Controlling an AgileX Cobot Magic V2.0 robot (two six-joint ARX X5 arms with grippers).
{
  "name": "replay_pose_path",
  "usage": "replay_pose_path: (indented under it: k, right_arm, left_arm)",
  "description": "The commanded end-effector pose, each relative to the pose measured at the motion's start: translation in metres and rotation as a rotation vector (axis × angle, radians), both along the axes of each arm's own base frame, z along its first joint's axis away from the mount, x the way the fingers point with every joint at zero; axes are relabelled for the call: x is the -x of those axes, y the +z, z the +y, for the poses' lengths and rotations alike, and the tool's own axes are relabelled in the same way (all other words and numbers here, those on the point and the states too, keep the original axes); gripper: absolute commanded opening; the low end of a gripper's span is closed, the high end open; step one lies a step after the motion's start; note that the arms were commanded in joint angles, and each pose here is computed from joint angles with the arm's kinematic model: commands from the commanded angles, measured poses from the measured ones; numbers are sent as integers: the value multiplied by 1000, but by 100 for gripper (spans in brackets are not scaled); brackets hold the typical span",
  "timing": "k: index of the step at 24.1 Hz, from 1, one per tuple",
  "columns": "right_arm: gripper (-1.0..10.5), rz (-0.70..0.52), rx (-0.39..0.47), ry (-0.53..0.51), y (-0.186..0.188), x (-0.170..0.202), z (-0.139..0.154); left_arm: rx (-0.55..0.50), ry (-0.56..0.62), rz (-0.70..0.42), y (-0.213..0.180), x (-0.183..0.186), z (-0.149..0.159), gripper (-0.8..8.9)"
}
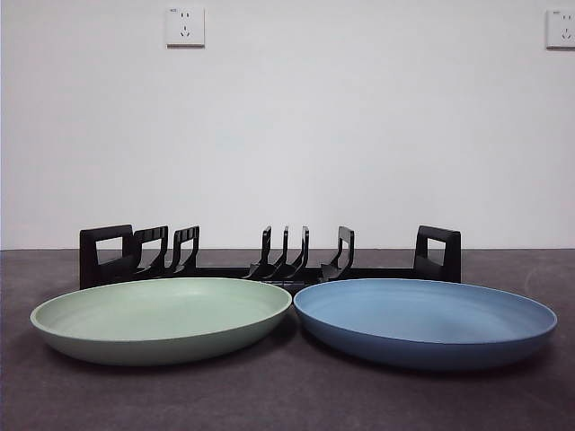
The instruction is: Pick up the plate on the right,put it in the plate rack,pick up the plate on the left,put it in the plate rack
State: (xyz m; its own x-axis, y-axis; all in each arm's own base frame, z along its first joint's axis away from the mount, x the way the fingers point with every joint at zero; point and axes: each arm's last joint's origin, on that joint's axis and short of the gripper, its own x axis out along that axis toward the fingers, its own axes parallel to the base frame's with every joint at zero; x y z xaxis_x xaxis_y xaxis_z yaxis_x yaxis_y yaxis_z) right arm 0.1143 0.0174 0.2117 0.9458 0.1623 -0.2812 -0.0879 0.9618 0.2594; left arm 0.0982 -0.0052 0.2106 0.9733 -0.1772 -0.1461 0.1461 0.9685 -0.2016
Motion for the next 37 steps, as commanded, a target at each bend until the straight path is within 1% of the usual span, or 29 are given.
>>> replay_pose_path:
  k: [1,3,6,8,10,11,13,16,18,19,20,21,22,25,29,34,37]
  right_arm:
    - [-10,36,-7,-1,17,-11,2]
    - [-10,82,9,4,30,-23,3]
    - [-10,149,44,12,47,-41,6]
    - [-10,180,81,26,55,-53,8]
    - [-10,237,118,45,63,-70,10]
    - [-10,280,126,80,66,-80,12]
    - [-9,358,119,167,66,-96,17]
    - [0,463,80,287,57,-113,23]
    - [8,516,62,326,46,-122,26]
    - [55,541,60,329,40,-125,26]
    - [142,557,59,329,36,-128,26]
    - [241,575,59,329,32,-131,27]
    - [259,587,59,329,30,-132,27]
    - [253,618,64,333,21,-138,28]
    - [248,701,72,339,-1,-149,29]
    - [246,802,77,344,-29,-160,31]
    - [153,836,80,349,-42,-165,32]
  left_arm:
    - [29,-30,6,18,-4,-1,-6]
    - [33,-63,33,31,-9,-2,-6]
    - [-3,-146,63,44,-22,-4,-6]
    - [5,-185,95,50,-32,-5,-6]
    - [29,-261,154,55,-48,-7,-6]
    - [44,-298,194,56,-59,-8,-6]
    - [65,-323,279,53,-79,-9,-5]
    - [83,-328,379,43,-103,-9,-4]
    - [95,-376,420,38,-113,-11,0]
    - [102,-392,431,36,-116,-12,21]
    - [102,-398,434,35,-116,-13,112]
    - [98,-400,432,35,-117,-14,249]
    - [96,-400,427,36,-117,-15,312]
    - [96,-434,409,39,-117,-20,316]
    - [56,-511,407,55,-116,-41,316]
    - [-133,-562,331,91,-109,-75,316]
    - [-217,-562,302,103,-103,-90,316]
